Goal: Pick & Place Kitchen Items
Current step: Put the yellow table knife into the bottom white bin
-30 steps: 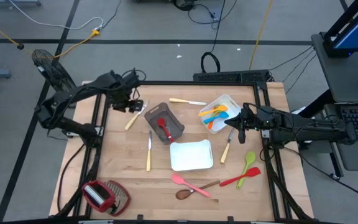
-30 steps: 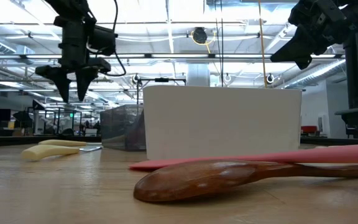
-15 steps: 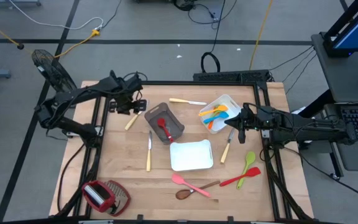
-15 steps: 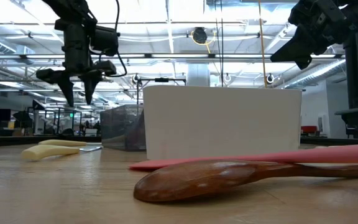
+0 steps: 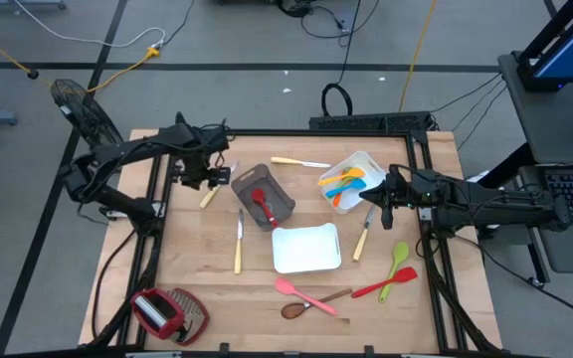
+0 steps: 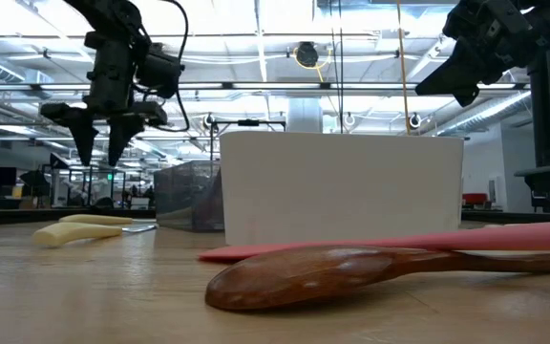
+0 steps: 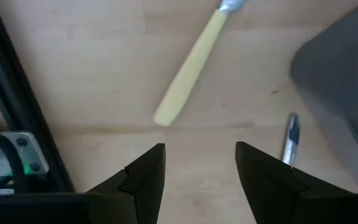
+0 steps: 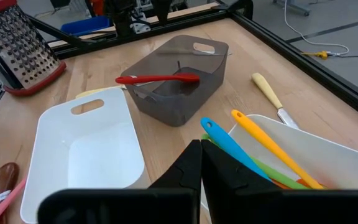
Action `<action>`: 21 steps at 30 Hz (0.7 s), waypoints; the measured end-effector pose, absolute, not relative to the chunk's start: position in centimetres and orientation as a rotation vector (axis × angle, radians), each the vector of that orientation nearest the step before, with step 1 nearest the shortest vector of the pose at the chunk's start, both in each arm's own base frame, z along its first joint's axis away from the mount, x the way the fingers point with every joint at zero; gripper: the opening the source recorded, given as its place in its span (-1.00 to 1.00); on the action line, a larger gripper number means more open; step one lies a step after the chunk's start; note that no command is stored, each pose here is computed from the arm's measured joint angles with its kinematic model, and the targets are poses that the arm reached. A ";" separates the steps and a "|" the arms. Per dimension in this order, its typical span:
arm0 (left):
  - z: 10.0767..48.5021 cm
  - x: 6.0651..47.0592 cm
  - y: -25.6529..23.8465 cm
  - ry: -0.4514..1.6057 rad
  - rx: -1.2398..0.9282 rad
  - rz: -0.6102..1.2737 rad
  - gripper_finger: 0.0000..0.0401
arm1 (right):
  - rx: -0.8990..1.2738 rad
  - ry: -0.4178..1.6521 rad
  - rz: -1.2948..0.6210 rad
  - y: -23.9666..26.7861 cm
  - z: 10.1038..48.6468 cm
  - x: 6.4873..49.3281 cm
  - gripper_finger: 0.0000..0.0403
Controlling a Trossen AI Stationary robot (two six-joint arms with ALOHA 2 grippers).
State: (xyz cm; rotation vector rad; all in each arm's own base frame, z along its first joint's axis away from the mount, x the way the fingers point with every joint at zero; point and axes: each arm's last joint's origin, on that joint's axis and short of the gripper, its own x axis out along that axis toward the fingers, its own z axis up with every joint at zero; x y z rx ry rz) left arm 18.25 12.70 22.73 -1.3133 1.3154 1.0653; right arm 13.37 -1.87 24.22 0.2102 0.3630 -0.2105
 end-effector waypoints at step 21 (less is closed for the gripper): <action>18.7 19.8 14.1 1.429 -1.463 1.226 -0.01 | 0.221 0.372 -0.159 -1.7 24.2 13.4 -1.00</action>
